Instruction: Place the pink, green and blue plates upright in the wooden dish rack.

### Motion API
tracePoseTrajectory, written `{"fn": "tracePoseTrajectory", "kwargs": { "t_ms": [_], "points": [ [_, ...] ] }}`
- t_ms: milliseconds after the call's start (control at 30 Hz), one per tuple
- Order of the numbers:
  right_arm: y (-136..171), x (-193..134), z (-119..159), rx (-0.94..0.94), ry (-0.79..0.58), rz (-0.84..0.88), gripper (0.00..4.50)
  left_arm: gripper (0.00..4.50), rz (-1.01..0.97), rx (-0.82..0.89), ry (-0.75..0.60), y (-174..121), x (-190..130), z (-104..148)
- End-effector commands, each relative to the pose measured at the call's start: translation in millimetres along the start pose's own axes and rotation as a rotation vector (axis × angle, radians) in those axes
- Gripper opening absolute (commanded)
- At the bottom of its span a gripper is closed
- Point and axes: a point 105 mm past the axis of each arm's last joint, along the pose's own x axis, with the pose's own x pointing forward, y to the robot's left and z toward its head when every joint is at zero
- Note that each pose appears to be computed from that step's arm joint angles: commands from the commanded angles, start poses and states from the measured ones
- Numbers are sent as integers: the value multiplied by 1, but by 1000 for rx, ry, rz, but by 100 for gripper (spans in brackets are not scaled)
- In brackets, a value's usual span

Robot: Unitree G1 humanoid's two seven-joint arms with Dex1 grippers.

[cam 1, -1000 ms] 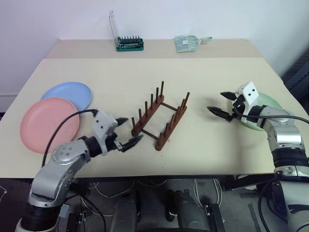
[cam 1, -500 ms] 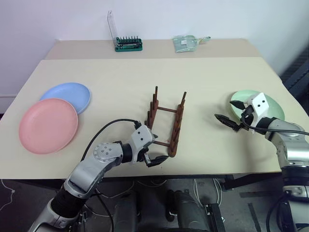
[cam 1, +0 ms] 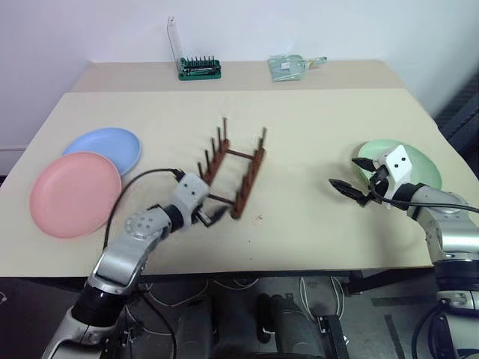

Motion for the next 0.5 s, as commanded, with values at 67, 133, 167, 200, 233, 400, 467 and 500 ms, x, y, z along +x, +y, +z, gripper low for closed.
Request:
{"fn": "tracePoseTrajectory", "kwargs": {
  "t_ms": [67,133,167,200,233,400,467,500],
  "points": [
    [-2,6,19,-24,-68,-3,450,447,88,19,-102,17,7,20],
    [0,8,20,-23,-73,2,450,447,62,31,-120,14,11,22],
    [1,9,20,-23,-75,5,450,447,34,48,-121,11,12,23],
    [2,10,20,-23,-76,6,450,447,0,66,-117,8,13,23],
    [3,10,20,-23,-77,7,450,447,-23,79,-115,6,12,23],
    [5,8,18,-17,-78,3,450,447,-130,129,-40,7,-12,9],
    [6,6,17,-15,-77,2,450,447,-129,132,-15,12,-22,5],
    [6,5,15,-12,-75,1,450,447,-135,132,-12,13,-27,4]
  ]
}}
